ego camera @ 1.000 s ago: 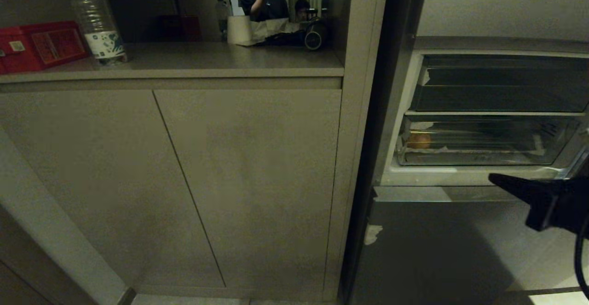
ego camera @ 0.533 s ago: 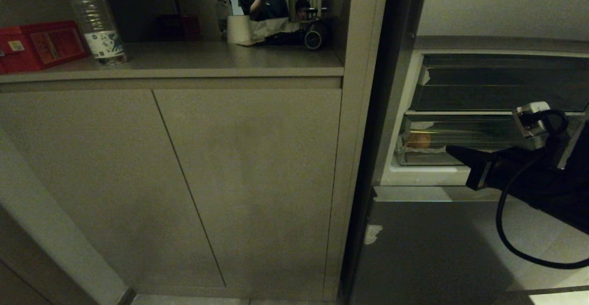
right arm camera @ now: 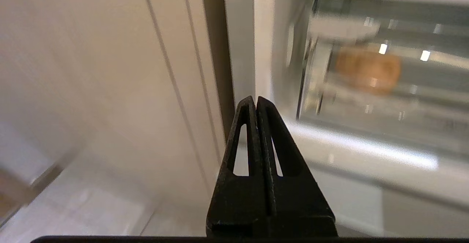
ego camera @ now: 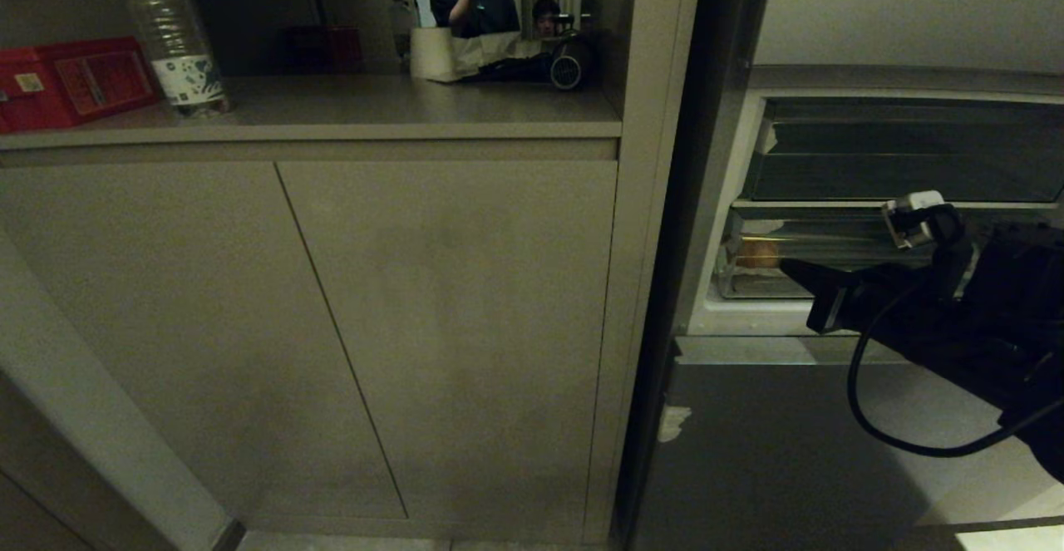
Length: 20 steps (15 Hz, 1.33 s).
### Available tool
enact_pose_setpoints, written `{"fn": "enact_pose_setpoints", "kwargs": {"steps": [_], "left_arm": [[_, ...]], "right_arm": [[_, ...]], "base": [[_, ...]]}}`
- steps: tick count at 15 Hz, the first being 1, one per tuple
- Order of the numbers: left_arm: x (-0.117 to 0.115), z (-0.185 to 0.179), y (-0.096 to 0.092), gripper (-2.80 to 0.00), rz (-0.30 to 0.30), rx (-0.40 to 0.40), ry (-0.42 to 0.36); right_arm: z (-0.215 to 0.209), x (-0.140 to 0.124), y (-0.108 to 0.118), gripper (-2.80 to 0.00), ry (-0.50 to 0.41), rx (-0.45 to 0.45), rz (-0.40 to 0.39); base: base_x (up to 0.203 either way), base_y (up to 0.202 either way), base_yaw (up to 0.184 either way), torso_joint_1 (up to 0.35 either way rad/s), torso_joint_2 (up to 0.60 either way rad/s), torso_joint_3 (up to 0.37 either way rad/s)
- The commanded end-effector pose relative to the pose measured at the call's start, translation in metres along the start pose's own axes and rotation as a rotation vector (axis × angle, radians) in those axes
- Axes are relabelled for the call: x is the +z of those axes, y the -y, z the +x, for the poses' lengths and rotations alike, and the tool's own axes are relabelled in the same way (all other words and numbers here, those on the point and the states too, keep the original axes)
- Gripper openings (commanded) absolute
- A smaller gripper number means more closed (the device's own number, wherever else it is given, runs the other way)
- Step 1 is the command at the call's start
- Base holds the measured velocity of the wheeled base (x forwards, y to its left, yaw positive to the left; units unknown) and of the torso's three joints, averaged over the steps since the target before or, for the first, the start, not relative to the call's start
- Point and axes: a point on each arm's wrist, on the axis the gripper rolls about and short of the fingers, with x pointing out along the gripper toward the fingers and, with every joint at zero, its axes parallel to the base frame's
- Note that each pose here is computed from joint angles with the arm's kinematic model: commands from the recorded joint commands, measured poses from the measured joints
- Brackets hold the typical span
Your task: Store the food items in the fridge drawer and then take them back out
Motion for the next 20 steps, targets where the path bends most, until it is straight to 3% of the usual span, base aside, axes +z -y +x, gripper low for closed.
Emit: {"fn": "enact_pose_setpoints", "kwargs": {"steps": [1,2,12,16,20], "left_arm": [[0.0,0.0,0.0,-2.8,0.0,0.0,0.001],[0.0,0.0,0.0,-2.8,0.0,0.0,-0.002],[0.0,0.0,0.0,-2.8,0.0,0.001,-0.002],[0.0,0.0,0.0,-2.8,0.0,0.001,-0.001],[0.0,0.0,0.0,-2.8,0.0,0.0,0.0]], "right_arm": [[0.012,-0.015,0.0,-2.8,-0.023,0.011,0.005],[0.014,-0.016,-0.002,0.0,-0.026,0.017,0.005],[0.059,-0.022,0.006,0.0,-0.002,-0.025,0.0],[0.069,-0.029,0.011,0.0,-0.013,-0.158,-0.03],[0.073,-0.028,0.014,0.0,-0.002,-0.229,-0.025]], "base": [[0.0,0.0,0.0,0.0,0.0,0.0],[0.0,0.0,0.0,0.0,0.0,0.0],[0.0,0.0,0.0,0.0,0.0,0.0],[0.0,0.0,0.0,0.0,0.0,0.0],[0.0,0.0,0.0,0.0,0.0,0.0]]}}
